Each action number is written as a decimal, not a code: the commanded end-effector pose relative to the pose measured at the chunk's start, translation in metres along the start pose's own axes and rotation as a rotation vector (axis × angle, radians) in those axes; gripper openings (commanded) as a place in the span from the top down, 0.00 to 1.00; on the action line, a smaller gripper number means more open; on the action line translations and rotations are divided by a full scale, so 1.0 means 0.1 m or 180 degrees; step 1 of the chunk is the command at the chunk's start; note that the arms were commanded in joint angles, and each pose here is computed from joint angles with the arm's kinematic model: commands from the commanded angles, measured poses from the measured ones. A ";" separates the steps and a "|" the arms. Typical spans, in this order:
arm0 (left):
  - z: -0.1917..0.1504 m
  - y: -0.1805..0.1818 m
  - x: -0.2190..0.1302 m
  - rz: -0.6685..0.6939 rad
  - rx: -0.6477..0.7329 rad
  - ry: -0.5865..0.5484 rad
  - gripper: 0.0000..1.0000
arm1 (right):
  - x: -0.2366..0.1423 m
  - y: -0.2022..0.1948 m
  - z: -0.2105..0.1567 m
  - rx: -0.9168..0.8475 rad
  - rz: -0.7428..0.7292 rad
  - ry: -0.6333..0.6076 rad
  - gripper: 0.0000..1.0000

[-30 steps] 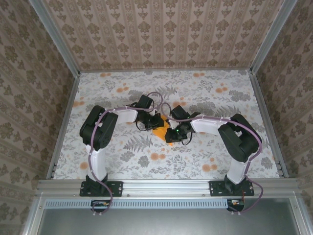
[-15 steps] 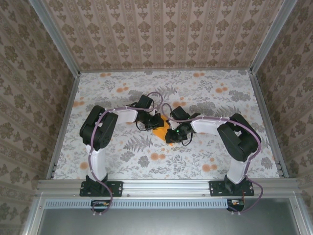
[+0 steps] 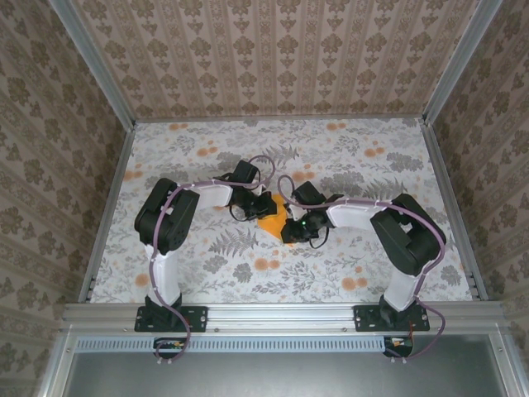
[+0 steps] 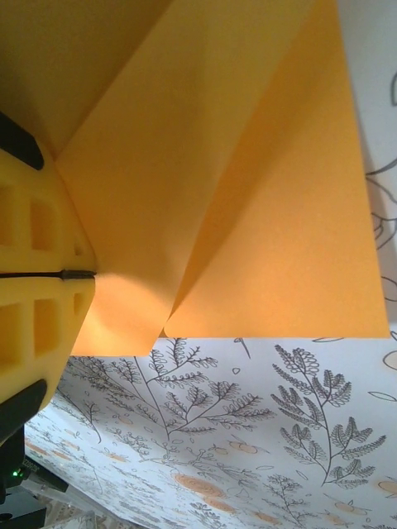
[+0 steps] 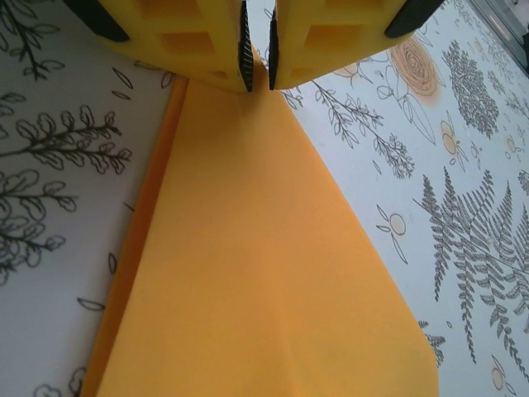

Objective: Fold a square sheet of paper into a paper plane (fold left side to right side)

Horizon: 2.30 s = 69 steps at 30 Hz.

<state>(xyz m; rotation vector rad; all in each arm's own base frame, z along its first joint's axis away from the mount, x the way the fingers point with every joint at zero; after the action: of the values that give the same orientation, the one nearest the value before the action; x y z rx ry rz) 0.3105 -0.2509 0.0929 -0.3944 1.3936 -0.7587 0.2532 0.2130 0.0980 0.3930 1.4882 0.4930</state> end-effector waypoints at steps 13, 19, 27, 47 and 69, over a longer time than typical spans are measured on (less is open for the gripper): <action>-0.12 0.30 0.07 0.0456 -0.0206 0.0191 0.93 | -0.22 -0.23 -0.45 0.0280 -0.0310 0.0432 0.96; -0.12 0.26 0.07 0.0436 -0.0185 0.0182 0.93 | -0.50 0.11 -0.24 0.0086 0.0320 0.0002 0.97; -0.11 0.24 0.08 0.0412 -0.0167 0.0180 0.93 | -0.28 0.15 0.21 0.0206 0.0306 -0.0346 0.95; -0.01 -0.17 -0.33 0.0143 0.0486 -0.0313 0.82 | 0.12 -0.34 0.06 0.0503 -0.0536 0.0083 1.00; -0.39 -0.17 0.07 -0.0260 0.0348 0.0182 0.97 | 0.15 -0.35 0.09 0.0455 -0.0598 0.0118 1.00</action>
<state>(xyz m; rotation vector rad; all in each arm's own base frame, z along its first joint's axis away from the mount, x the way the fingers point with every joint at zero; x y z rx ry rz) 0.2691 -0.2618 0.1020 -0.3436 1.3430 -0.9453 0.2765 0.2097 0.0977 0.4629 1.4815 0.4159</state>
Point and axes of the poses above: each hand's point on the last joint's axis, 136 mm out from that joint toward the fingers, its own x axis out along the fingers, its own y axis along the line the jaws close on, z = x × y, the point moved 10 cm from there along -x, back along the fingers, and after that the axes turned 10 degrees about x, right-handed, at the moved point
